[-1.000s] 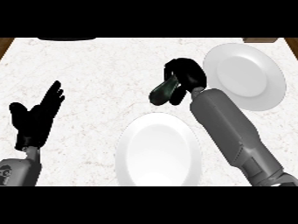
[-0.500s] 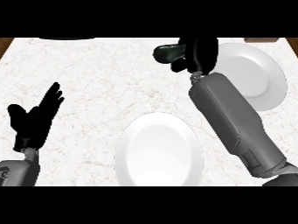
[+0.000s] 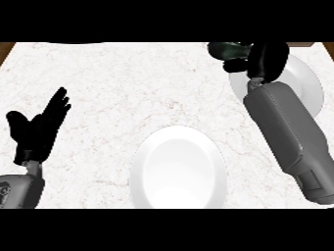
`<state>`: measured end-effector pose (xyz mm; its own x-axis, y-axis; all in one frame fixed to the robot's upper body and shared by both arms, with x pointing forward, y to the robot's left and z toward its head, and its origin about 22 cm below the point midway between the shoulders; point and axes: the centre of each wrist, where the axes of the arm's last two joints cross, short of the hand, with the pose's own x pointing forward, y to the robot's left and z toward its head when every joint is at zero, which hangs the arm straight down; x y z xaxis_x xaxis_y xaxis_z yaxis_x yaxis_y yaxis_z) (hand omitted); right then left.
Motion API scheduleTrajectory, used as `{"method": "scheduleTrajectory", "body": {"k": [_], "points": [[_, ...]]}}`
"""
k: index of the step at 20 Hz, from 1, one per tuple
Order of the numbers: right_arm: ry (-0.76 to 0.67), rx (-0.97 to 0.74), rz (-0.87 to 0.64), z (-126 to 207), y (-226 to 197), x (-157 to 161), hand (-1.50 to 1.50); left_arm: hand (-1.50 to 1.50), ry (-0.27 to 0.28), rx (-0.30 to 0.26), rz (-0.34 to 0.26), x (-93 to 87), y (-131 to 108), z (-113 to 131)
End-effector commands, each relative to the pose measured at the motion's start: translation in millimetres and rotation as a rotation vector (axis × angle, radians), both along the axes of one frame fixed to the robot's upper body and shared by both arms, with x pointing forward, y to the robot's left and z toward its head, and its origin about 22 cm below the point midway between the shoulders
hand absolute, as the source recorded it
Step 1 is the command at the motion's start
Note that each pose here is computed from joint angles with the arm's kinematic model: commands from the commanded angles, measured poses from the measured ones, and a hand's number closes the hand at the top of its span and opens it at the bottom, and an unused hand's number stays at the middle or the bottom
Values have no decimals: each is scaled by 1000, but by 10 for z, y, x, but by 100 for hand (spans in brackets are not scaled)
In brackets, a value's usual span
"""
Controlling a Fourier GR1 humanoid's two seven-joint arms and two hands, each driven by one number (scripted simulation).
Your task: Pick the eggplant from the plate and place it in the plate
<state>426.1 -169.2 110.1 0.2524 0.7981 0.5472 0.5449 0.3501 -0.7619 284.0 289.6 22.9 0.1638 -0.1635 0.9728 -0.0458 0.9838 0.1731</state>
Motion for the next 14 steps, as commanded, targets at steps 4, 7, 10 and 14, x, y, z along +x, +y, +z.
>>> {"method": "scheduleTrajectory", "body": {"k": [4, 7, 10, 14], "points": [[15, 23, -75, -170, -897, -19, 150, 0, 5, 4, -3, -58, 90, 22], [96, -27, -99, -319, -958, 6, 150, 0, -8, -3, -11, 70, -48, -49], [220, 1, -81, -489, -1270, -76, 150, 0, -20, 4, -18, 107, -218, 169], [261, 218, -20, -374, -1377, -31, 150, 0, -18, -18, -5, 73, -50, 8]]}}
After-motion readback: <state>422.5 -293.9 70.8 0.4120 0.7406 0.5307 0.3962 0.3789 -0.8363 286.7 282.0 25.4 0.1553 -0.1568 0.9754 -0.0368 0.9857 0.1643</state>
